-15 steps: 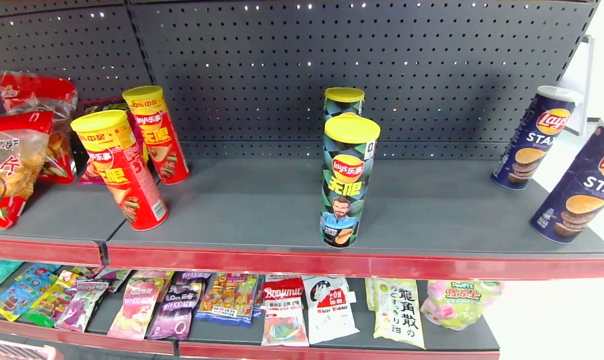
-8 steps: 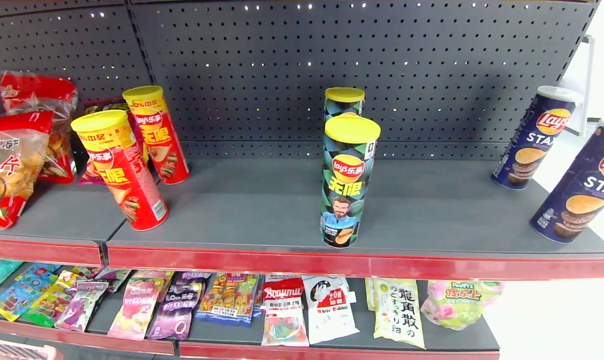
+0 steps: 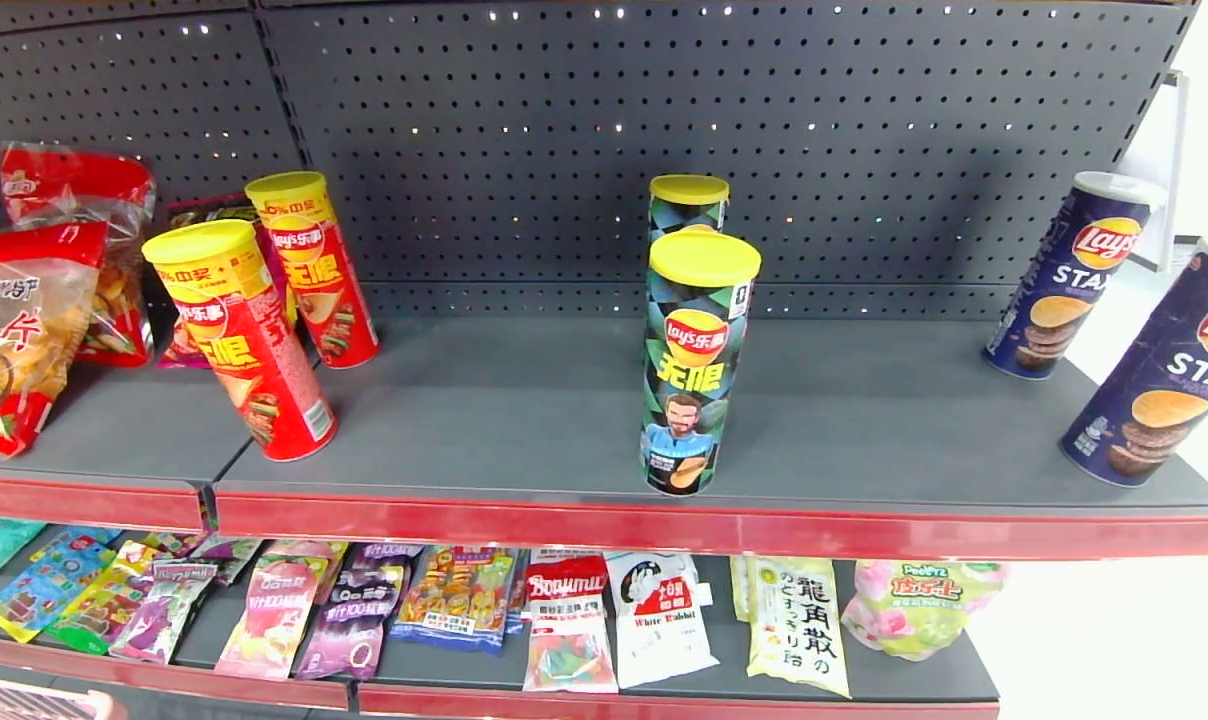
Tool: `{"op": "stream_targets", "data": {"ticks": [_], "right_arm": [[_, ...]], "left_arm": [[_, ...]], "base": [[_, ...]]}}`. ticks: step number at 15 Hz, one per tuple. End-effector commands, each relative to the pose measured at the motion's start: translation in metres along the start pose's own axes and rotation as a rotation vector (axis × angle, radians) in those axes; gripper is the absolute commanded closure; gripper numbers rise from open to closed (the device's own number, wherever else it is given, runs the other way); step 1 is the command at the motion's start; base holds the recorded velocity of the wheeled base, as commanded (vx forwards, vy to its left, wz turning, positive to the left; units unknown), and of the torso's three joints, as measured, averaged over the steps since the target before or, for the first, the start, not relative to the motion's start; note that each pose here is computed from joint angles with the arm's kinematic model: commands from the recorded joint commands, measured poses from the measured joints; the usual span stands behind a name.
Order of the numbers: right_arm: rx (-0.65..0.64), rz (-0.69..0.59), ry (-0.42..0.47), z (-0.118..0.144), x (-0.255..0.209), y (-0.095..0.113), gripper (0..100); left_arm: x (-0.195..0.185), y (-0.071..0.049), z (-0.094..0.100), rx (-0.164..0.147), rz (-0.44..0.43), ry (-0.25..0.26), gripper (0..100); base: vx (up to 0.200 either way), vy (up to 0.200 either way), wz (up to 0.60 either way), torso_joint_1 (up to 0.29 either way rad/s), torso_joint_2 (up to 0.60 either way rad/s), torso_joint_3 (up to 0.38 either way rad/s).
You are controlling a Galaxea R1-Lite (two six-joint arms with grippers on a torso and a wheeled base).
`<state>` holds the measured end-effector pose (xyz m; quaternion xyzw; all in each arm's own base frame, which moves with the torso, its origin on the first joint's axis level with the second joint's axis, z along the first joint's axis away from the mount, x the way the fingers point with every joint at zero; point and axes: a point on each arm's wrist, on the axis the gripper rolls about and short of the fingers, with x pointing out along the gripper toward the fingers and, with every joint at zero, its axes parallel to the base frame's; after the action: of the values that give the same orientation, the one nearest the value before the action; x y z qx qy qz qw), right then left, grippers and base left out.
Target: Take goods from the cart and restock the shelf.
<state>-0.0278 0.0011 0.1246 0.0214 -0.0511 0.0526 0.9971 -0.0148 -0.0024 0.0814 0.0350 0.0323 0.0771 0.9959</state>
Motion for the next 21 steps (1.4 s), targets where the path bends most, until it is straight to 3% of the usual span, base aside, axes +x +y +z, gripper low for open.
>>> {"op": "stream_targets", "data": {"ticks": [1, 4, 5, 7, 10, 11, 13, 14, 16, 21], "right_arm": [[0.029, 0.118, 0.075, 0.041, 0.023, 0.001, 0], [0.028, 0.135, 0.114, 0.022, 0.021, 0.000, 0], [0.027, 0.140, 0.111, 0.009, 0.015, 0.000, 0], [-0.003, 0.148, 0.113, 0.002, 0.014, 0.000, 0], [-0.015, 0.177, 0.122, 0.015, 0.020, 0.000, 0], [-0.013, 0.204, 0.137, 0.024, 0.026, 0.000, 0], [-0.011, 0.214, 0.163, 0.033, 0.035, 0.001, 0], [-0.011, 0.214, 0.174, 0.037, 0.039, 0.001, 0], [-0.011, 0.214, 0.183, 0.036, 0.040, 0.001, 0], [-0.010, 0.220, 0.182, 0.037, 0.040, 0.001, 0]], "left_arm": [[0.000, 0.001, 0.000, -0.033, 0.058, 0.006, 0], [0.000, -0.001, -0.003, 0.014, -0.018, 0.027, 0], [0.000, -0.001, -0.003, 0.010, -0.047, 0.028, 0], [0.000, -0.001, -0.003, -0.026, -0.051, 0.032, 0], [0.000, -0.001, -0.003, -0.022, -0.058, 0.031, 0], [0.000, -0.001, -0.004, -0.035, -0.064, 0.039, 0], [0.000, 0.002, -0.004, -0.033, -0.225, 0.022, 0], [-0.002, 0.003, -0.004, -0.020, -0.233, -0.003, 0], [-0.007, 0.003, -0.006, -0.051, -0.138, -0.070, 0], [-0.007, 0.004, -0.006, -0.064, -0.113, -0.065, 0]], "base": [[0.000, 0.000, 0.00, 0.000, 0.00, 0.000], [0.000, 0.000, 0.00, 0.000, 0.00, 0.000], [0.000, 0.000, 0.00, 0.000, 0.00, 0.000], [0.000, 0.000, 0.00, 0.000, 0.00, 0.000], [0.000, 0.000, 0.00, 0.000, 0.00, 0.000], [0.000, 0.000, 0.00, 0.000, 0.00, 0.000], [0.000, 0.000, 0.00, 0.000, 0.00, 0.000], [0.000, 0.000, 0.00, 0.000, 0.00, 0.000], [0.000, 0.000, 0.00, 0.000, 0.00, 0.000], [0.000, 0.000, 0.00, 0.000, 0.00, 0.000]]}}
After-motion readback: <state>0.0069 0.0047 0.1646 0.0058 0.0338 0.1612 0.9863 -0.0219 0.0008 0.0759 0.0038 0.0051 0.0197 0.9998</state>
